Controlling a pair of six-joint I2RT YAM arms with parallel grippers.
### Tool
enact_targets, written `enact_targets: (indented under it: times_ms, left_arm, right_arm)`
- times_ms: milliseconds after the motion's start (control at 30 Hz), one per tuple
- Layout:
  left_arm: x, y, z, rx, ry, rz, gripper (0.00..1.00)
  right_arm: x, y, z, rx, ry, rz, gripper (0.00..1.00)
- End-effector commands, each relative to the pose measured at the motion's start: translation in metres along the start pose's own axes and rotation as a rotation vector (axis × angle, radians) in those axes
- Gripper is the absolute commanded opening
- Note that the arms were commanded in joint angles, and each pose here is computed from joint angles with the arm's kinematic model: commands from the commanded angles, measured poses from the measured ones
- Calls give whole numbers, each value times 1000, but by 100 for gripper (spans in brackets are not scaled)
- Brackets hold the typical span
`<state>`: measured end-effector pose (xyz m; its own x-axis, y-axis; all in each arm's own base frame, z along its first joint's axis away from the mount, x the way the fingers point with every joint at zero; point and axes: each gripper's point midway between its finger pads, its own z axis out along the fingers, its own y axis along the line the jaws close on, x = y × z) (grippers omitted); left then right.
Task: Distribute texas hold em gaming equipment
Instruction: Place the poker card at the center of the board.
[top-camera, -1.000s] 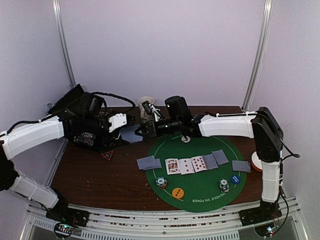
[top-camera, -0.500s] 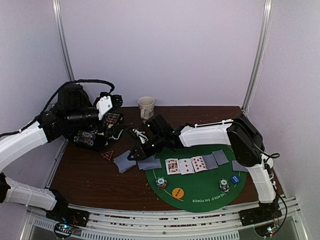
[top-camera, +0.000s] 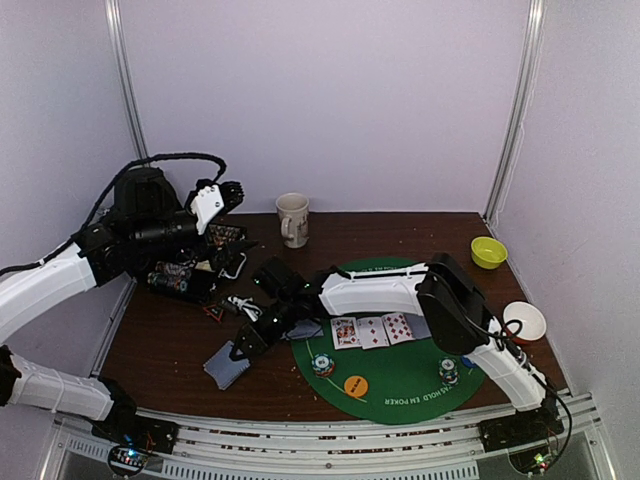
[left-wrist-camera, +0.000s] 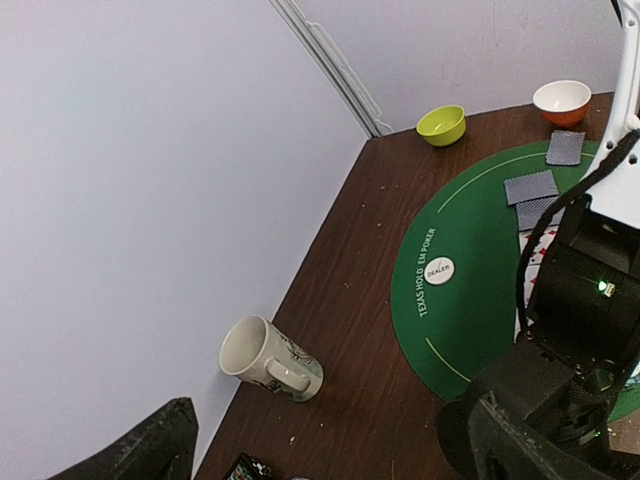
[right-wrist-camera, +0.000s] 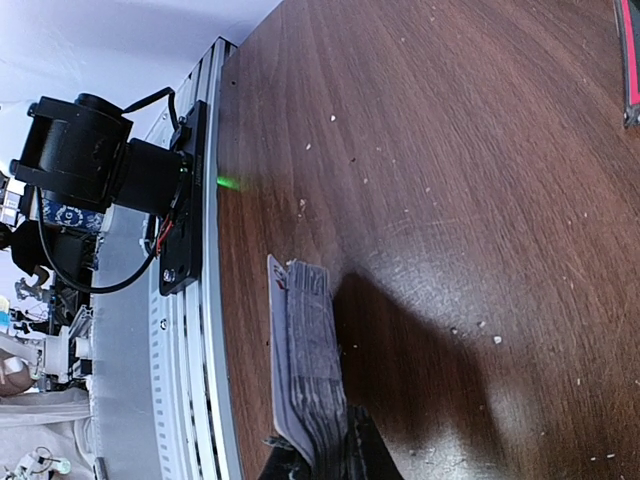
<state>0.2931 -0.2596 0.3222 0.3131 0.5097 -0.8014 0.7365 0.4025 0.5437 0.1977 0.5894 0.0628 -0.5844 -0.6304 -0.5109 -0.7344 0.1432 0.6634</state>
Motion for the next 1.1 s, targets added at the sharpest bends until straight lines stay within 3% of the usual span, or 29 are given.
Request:
enact_targets:
  times_ms: [0,233,700,933,1067]
  left_arm:
    - [-3,9,-1,-41,-23,-1,98]
    - [2,8,2,-41,-5,2,98]
    - [10,7,6,-42,24,6,98]
    - [10,11,6,-67,22,4,98]
    - [6,26,4,-139,1,-23,98]
  right_arm:
    - [29,-32,10,83,80,84,12]
    - [18,-50,6,206,60,49,17]
    - [-1,-52,-6,290,28,-18,36]
    - [-47,-17,-48,331,-76,-160,47]
    - [-87,10,-105,332,-227,-228,50]
